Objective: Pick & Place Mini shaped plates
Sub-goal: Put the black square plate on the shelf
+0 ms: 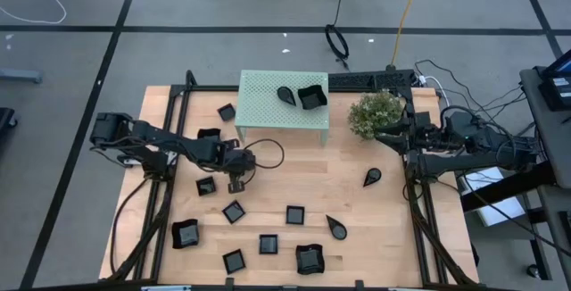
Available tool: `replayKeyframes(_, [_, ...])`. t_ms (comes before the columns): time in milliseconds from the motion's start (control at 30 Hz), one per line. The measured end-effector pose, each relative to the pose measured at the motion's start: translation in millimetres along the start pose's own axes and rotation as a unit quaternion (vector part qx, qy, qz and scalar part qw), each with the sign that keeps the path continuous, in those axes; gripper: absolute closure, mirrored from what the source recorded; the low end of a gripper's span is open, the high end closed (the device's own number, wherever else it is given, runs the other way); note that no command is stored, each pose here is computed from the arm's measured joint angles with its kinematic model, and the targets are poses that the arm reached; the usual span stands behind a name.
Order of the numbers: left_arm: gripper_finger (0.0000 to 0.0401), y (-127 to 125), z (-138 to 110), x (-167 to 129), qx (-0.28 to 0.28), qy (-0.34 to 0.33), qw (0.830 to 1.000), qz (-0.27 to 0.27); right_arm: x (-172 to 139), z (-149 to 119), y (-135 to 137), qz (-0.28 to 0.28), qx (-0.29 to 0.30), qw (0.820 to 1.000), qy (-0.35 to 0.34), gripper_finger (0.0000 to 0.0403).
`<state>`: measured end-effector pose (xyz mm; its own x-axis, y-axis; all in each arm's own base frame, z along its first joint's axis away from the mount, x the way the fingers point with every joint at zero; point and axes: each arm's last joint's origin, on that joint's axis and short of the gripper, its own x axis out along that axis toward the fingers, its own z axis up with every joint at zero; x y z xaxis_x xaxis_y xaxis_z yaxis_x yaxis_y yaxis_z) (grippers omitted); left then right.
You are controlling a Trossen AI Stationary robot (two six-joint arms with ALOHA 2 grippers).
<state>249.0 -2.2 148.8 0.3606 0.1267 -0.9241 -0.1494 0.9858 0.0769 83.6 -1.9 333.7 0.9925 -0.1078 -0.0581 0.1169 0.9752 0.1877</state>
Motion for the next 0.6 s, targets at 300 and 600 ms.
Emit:
replayKeyframes(300, [0.0394,4.3,20.9,-72.5,-0.013,-0.147,0.989,-0.023,0.0,0.0,0.0,0.000,0.000,1.000,0.000,0.0298])
replayKeyframes(600, [0.0391,30.4,43.7,-164.4,-0.022,-0.323,0.942,0.090,0.0,0.0,0.0,0.000,0.000,1.000,0.000,0.0298])
